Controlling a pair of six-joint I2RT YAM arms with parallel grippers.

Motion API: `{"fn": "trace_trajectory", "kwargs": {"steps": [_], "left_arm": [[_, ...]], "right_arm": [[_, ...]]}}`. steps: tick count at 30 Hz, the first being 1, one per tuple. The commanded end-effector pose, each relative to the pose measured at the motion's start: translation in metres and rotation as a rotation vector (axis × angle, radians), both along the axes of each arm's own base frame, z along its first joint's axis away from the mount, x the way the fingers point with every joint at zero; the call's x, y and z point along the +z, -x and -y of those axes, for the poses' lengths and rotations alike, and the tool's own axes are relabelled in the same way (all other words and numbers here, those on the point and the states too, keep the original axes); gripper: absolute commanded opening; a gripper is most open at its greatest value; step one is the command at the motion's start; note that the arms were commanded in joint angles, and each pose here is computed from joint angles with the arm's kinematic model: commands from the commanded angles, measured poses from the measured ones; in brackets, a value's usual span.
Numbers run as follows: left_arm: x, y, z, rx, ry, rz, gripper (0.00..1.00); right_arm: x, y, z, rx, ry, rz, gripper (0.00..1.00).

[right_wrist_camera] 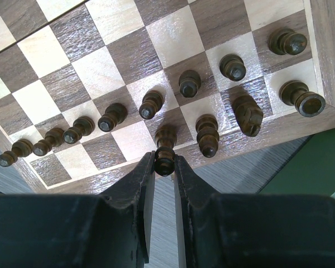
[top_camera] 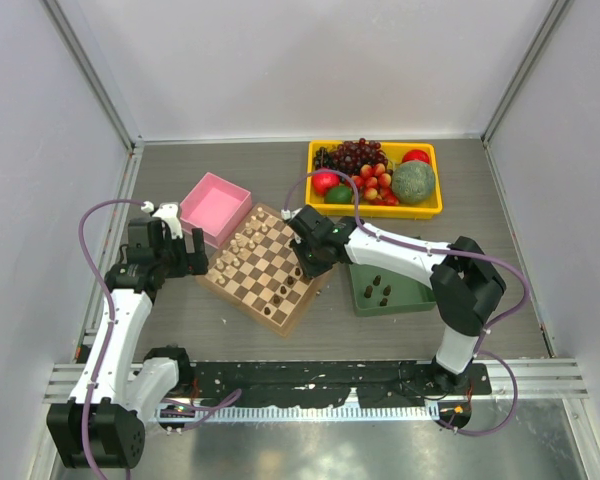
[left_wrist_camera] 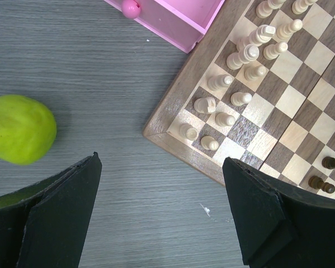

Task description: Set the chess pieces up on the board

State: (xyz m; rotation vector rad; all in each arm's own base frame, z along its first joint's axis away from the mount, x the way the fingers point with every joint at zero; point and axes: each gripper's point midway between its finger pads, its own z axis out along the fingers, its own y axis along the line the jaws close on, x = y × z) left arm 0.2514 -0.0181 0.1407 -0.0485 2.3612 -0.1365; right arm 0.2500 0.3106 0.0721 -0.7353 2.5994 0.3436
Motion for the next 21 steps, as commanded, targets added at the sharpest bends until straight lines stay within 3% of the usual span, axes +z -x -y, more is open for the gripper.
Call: {"fn": "trace_trajectory", "kwargs": {"steps": [1,21], "left_arm": [[0.0178,-0.0062,0.0025,-0.022,-0.003,0.054,0.99],[0.0181,-0.0062,0.0015,-0.018,-0.005,0.055,0.99]], "right_arm": [[0.0062,-0.0059,-0.0041,-0.006,-0.009,0.031,0.22],[0.0104,-0.0064,-0.007,0.006,-0.025,0.033,0.29]]}}
